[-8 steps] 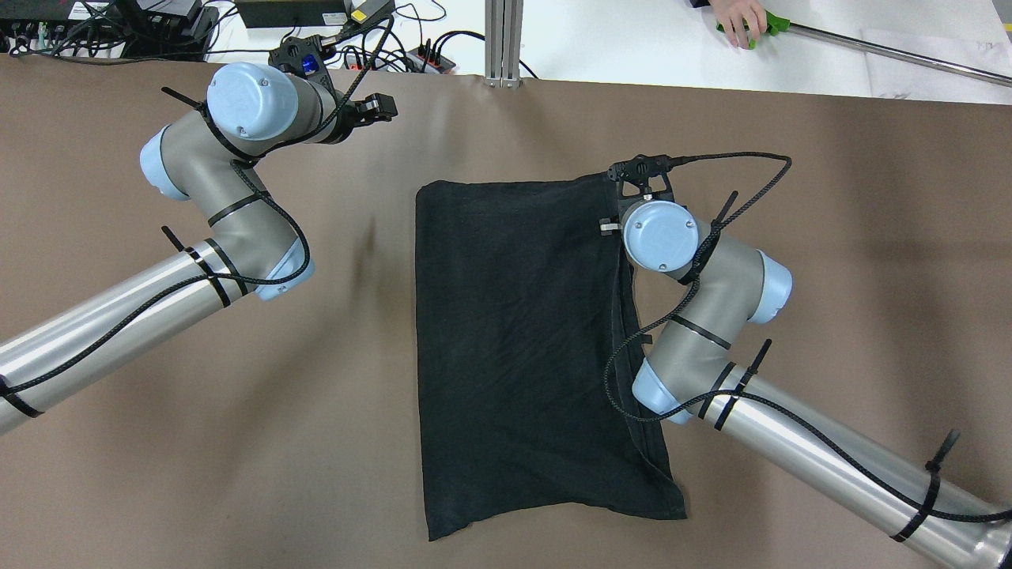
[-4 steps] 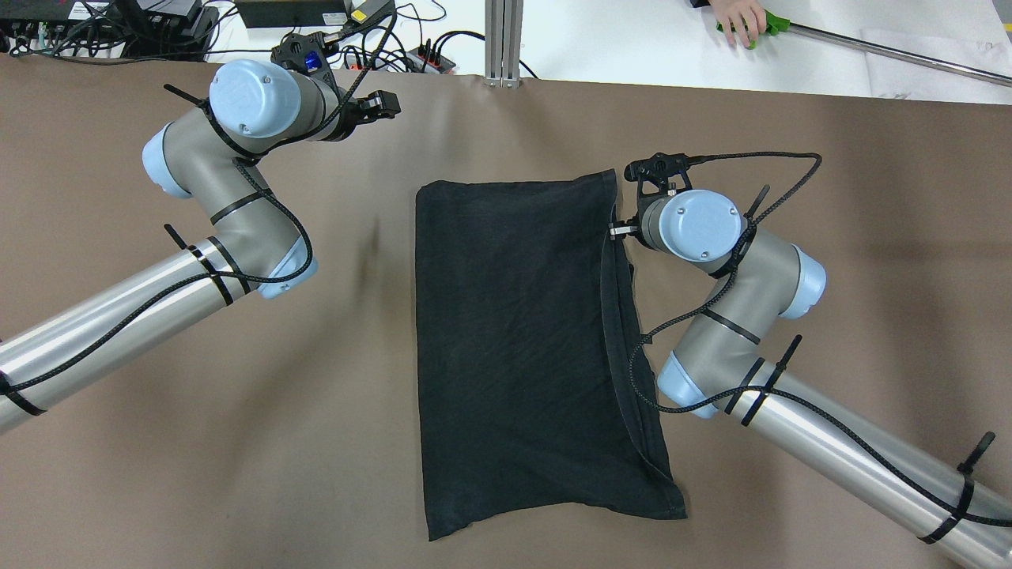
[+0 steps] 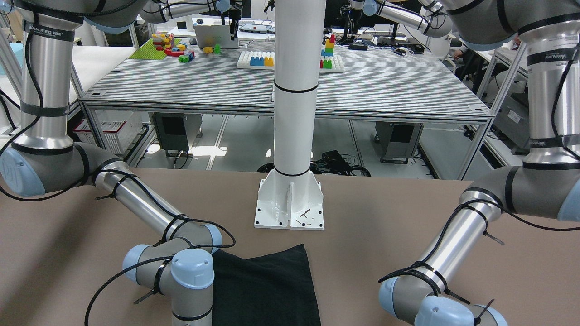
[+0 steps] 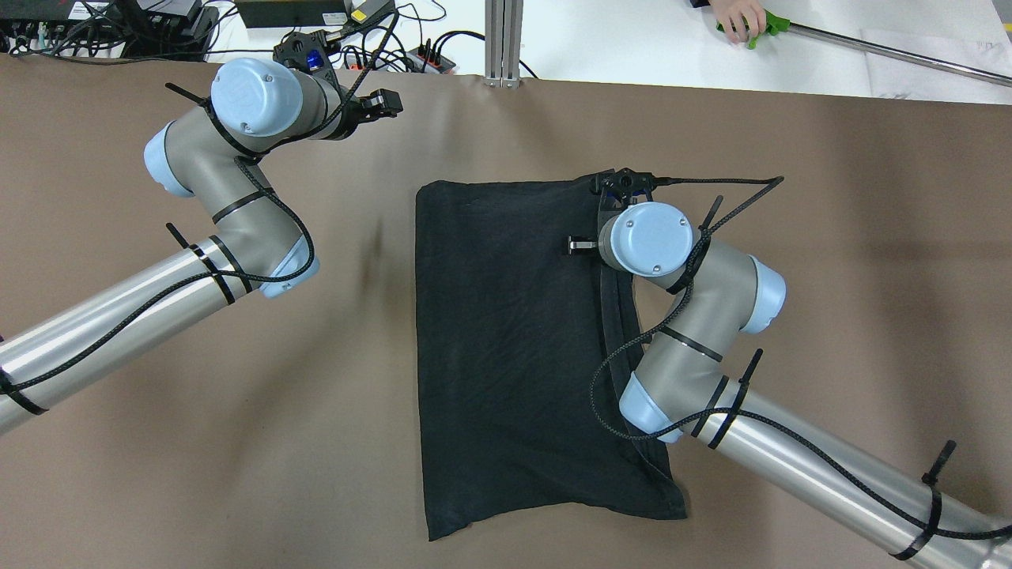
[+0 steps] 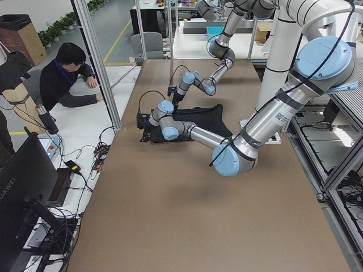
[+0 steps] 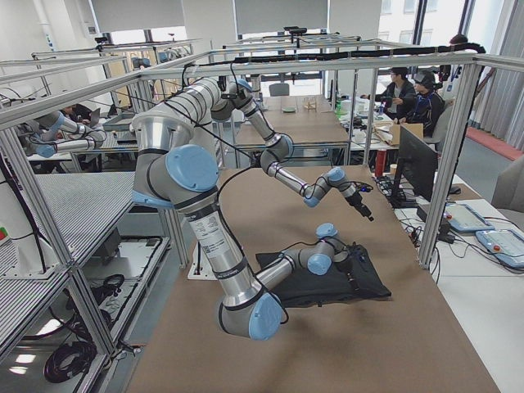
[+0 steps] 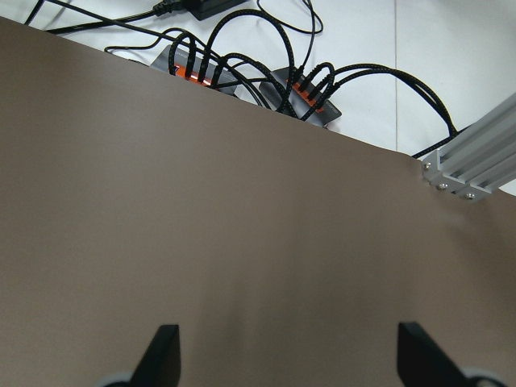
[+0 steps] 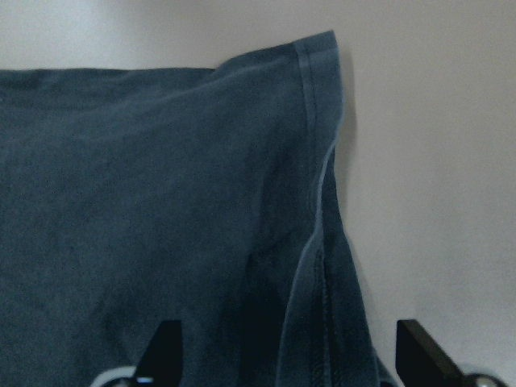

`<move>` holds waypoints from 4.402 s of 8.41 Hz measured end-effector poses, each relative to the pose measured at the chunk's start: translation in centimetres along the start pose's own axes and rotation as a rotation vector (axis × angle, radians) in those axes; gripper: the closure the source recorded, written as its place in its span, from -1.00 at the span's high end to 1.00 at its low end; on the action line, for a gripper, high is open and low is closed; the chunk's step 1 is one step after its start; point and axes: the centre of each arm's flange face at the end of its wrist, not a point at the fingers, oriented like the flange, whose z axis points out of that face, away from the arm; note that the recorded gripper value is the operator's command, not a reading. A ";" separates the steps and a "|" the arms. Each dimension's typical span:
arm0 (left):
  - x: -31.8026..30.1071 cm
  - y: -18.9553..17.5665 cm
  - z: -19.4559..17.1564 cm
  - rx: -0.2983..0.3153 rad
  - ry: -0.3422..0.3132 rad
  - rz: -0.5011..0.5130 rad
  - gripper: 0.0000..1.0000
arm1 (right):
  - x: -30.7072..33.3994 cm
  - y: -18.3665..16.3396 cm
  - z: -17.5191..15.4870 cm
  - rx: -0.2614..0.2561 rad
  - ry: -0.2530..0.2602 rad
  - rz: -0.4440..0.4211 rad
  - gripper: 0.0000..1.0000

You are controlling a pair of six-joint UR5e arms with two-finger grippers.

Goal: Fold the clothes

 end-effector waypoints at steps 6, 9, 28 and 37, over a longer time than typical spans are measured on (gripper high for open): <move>1.1 -0.1 0.5 -0.003 -0.004 0.002 0.89 | 0.9 3.4 -0.6 -0.037 0.088 -0.025 0.85; 1.3 -0.2 0.5 -0.002 -0.002 0.002 0.89 | 3.2 4.6 -0.7 -0.049 0.107 -0.035 0.85; 0.6 -1.1 0.7 0.006 -0.015 -0.006 0.89 | 9.0 0.5 -1.9 -0.078 0.022 -0.145 0.88; 0.6 -0.8 0.7 0.005 -0.012 -0.003 0.90 | 9.9 6.6 -2.4 -0.121 0.014 -0.145 0.88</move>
